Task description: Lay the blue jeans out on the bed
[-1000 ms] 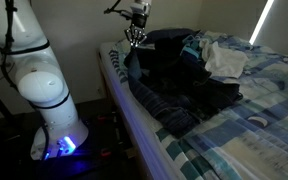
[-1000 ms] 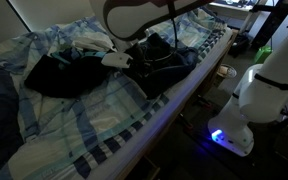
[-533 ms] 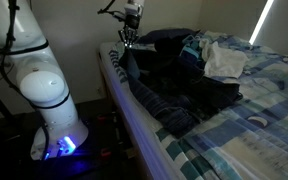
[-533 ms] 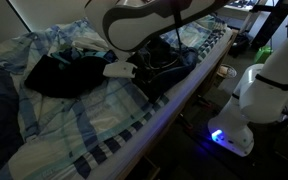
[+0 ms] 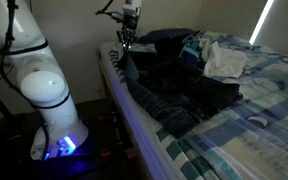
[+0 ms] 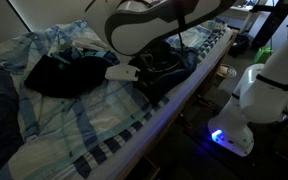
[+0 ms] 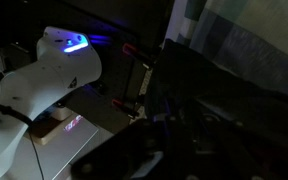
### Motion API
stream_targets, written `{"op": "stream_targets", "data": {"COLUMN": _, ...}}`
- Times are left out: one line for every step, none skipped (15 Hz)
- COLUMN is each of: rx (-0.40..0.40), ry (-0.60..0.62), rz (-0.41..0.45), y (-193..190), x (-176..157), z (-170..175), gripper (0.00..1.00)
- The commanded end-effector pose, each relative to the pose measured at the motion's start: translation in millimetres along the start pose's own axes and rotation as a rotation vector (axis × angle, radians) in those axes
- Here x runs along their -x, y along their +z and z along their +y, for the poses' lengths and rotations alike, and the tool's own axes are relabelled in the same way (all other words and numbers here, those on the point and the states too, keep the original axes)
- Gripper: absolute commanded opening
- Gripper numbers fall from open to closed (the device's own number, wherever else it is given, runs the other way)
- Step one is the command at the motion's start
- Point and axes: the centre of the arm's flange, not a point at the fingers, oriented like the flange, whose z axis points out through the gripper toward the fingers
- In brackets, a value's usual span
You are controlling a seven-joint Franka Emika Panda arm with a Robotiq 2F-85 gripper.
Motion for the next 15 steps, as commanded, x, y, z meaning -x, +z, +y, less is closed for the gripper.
{"op": "stream_targets", "data": {"rx": -0.003, "ry": -0.022, "rz": 0.021, "y": -3, "x": -7, "z": 16, "gripper": 0.47}}
{"op": "stream_targets", "data": {"rx": -0.005, "ry": -0.022, "rz": 0.021, "y": -5, "x": -8, "z": 18, "gripper": 0.54}}
{"op": "stream_targets", "data": {"rx": -0.009, "ry": -0.021, "rz": 0.02, "y": -7, "x": -10, "z": 19, "gripper": 0.62}}
{"op": "stream_targets", "data": {"rx": -0.017, "ry": -0.02, "rz": 0.016, "y": -10, "x": -12, "z": 20, "gripper": 0.69}}
{"op": "stream_targets", "data": {"rx": -0.026, "ry": -0.018, "rz": 0.012, "y": -12, "x": -16, "z": 20, "gripper": 0.76}}
{"op": "stream_targets", "data": {"rx": -0.036, "ry": -0.007, "rz": 0.005, "y": -15, "x": -21, "z": 19, "gripper": 0.84}}
{"op": "stream_targets", "data": {"rx": -0.049, "ry": 0.005, "rz": 0.002, "y": -15, "x": -24, "z": 19, "gripper": 0.91}}
{"op": "stream_targets", "data": {"rx": -0.07, "ry": 0.023, "rz": -0.01, "y": -16, "x": -32, "z": 15, "gripper": 0.98}}
{"op": "stream_targets", "data": {"rx": -0.082, "ry": 0.035, "rz": -0.019, "y": -18, "x": -40, "z": 11, "gripper": 1.0}}
{"op": "stream_targets", "data": {"rx": -0.097, "ry": 0.047, "rz": -0.031, "y": -19, "x": -49, "z": 5, "gripper": 1.0}}
{"op": "stream_targets", "data": {"rx": -0.115, "ry": 0.059, "rz": -0.042, "y": -20, "x": -56, "z": -2, "gripper": 1.0}}
{"op": "stream_targets", "data": {"rx": -0.139, "ry": 0.051, "rz": -0.05, "y": -21, "x": -66, "z": -10, "gripper": 1.0}}
{"op": "stream_targets", "data": {"rx": -0.16, "ry": 0.034, "rz": -0.054, "y": -21, "x": -74, "z": -18, "gripper": 1.0}}
{"op": "stream_targets", "data": {"rx": -0.178, "ry": 0.007, "rz": -0.047, "y": -22, "x": -83, "z": -26, "gripper": 1.0}}
{"op": "stream_targets", "data": {"rx": -0.195, "ry": -0.011, "rz": -0.039, "y": -26, "x": -94, "z": -34, "gripper": 1.0}}
